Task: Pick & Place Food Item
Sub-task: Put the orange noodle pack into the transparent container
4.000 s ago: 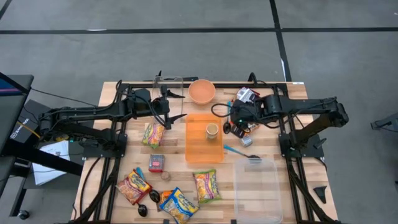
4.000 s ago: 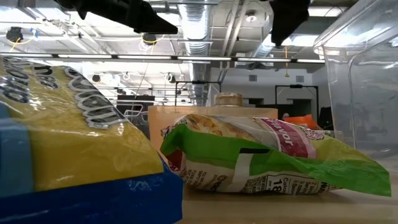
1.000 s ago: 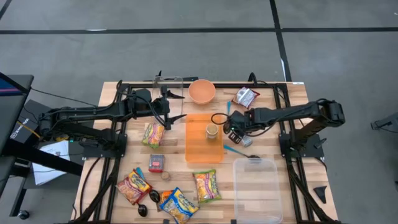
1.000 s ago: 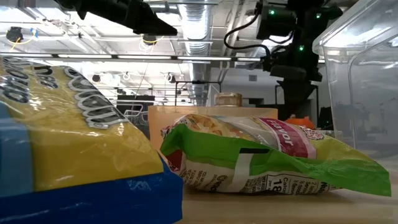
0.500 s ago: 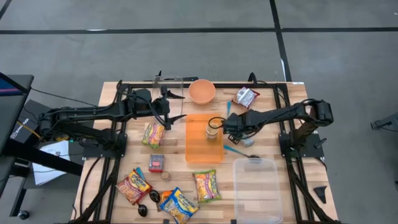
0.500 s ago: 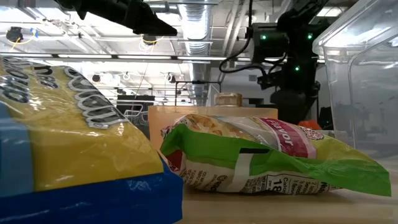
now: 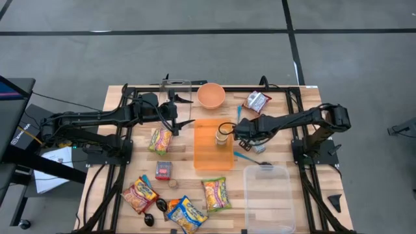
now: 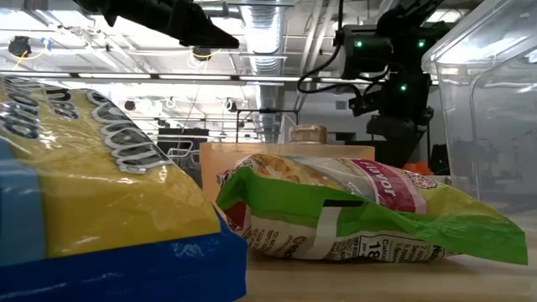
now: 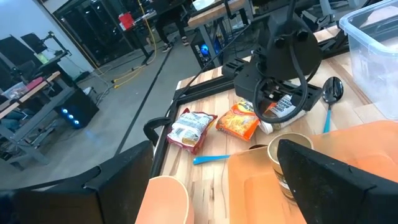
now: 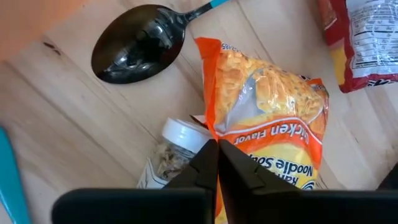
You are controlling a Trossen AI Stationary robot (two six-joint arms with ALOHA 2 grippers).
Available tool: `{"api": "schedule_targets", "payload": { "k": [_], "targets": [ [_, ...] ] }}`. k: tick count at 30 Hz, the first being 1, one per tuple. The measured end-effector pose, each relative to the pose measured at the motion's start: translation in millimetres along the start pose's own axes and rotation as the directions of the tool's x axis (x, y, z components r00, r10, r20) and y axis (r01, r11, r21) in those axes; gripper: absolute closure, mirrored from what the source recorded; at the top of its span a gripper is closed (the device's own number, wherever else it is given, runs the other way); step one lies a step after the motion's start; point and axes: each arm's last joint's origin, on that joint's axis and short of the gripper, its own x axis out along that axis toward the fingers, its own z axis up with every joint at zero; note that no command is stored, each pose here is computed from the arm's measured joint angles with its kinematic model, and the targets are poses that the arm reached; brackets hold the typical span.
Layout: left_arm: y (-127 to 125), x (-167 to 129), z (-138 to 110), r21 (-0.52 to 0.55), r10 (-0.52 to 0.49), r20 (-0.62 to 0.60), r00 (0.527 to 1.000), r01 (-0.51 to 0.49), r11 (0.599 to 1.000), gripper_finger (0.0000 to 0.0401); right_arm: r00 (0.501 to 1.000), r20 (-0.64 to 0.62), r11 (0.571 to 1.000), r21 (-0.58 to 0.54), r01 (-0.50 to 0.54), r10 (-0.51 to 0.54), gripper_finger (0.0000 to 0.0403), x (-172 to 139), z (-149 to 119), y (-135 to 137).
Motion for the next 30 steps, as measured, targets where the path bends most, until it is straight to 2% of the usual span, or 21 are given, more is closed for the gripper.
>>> {"api": "schedule_targets", "payload": {
  "k": [12,24,30],
  "targets": [
    [0,0,0,0.000,0.000,0.000,1.000,0.000,1.000,0.0064,0.994,0.105,0.999,0.039,-0.014,0.010,0.0402,-53,-4,-9],
    [0,0,0,0.000,0.000,0.000,1.000,0.000,1.000,0.0064,0.995,0.096,0.999,0.032,0.019,-0.022,0.0403,-58,-9,-14],
    [0,0,-1,0.000,-0.003,-0.008,1.000,0.003,1.000,0.0064,0.993,0.116,0.999,0.037,0.031,-0.035,0.0403,-77,-15,-24]
  ]
}}
